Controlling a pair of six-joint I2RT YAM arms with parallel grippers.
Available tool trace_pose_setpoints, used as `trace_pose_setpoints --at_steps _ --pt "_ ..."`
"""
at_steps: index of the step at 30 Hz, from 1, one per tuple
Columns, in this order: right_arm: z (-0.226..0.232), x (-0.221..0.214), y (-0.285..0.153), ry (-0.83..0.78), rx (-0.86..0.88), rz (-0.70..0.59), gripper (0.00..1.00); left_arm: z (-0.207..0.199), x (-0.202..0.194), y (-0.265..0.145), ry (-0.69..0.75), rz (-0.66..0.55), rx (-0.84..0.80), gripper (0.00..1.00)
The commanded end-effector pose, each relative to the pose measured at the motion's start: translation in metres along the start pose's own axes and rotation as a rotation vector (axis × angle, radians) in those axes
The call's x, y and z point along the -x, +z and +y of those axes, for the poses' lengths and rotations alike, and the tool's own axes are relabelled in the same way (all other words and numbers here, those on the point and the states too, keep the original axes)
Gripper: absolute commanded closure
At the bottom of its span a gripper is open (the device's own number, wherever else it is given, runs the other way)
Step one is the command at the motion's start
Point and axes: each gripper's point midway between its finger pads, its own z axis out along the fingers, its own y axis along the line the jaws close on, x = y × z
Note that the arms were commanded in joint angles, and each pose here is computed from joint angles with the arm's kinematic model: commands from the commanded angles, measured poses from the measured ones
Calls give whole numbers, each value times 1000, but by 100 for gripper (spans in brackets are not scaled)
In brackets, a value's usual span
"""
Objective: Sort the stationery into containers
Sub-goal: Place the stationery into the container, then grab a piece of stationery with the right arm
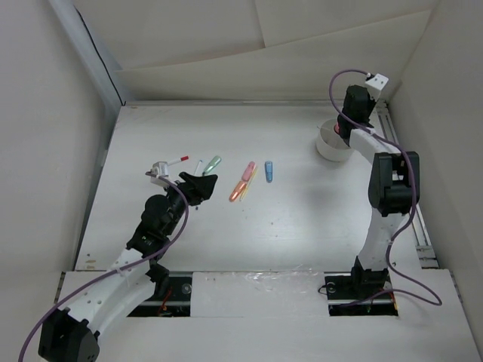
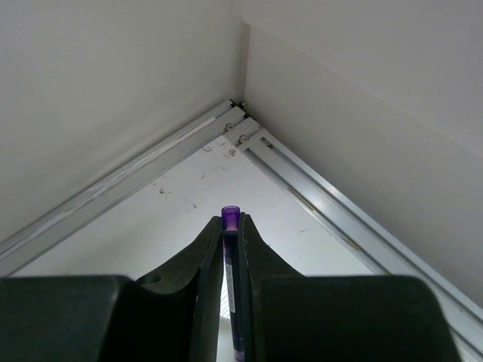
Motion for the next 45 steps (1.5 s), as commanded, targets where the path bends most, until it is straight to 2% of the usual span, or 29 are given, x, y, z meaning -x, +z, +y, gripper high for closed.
trace_pose_setpoints --at_steps 1,2,4,5,6,11,15,18,19,20,22,23,24,26,27,30,31,32,34,41,43,45 --pt "15 16 -8 33 5 -58 94 -11 9 -2 -8 -38 -53 34" --pt "13 9 -9 30 4 -46 86 -8 8 -2 -7 -39 -40 34" --pt "13 4 -15 20 3 -39 78 -8 8 -2 -7 -39 -40 34" --pt "11 12 -18 30 4 -48 70 -10 10 -3 -8 -45 -47 34" --pt "13 17 -22 47 4 -55 68 -10 10 -3 -8 -45 -47 34" --pt "9 33 -43 72 33 -69 60 -13 14 -7 -9 -56 -59 34" --pt "4 62 -62 115 62 -96 53 -17 15 -10 -10 -56 -73 34" --pt "10 76 -81 137 120 -92 51 -16 15 -11 -9 -55 -71 34" --pt "7 92 -88 162 140 -106 51 -17 15 -11 -19 -54 -72 34" --pt "23 88 -102 153 221 -82 53 -16 16 -11 -19 -61 -65 34" --pt "39 95 -121 152 327 -65 61 -11 14 -11 -18 -54 -45 34" --pt "50 88 -129 135 376 -31 74 -14 17 -11 -19 -61 -51 34" --pt "73 80 -149 110 486 2 84 -8 18 -10 -18 -71 -22 34" --pt "98 69 -176 99 596 57 100 -5 21 -10 -18 -81 1 34" --pt "125 56 -206 74 718 92 100 1 21 -10 -17 -87 29 34" --pt "170 24 -255 0 890 181 100 7 24 -10 -14 -98 67 36" --pt "191 12 -292 -30 996 214 100 6 31 -9 -16 -126 79 36" --pt "203 10 -308 -41 1039 225 100 12 30 -10 -13 -124 104 36" --pt "227 -23 -353 -86 1138 298 100 21 34 -11 -8 -148 160 37" --pt "265 -85 -448 -152 1311 456 100 37 63 -26 -51 -258 308 40" --pt "272 -104 -465 -150 1334 508 100 24 77 -35 -77 -307 266 40" --pt "277 -122 -489 -173 1360 552 94 15 80 -41 -101 -320 212 40"
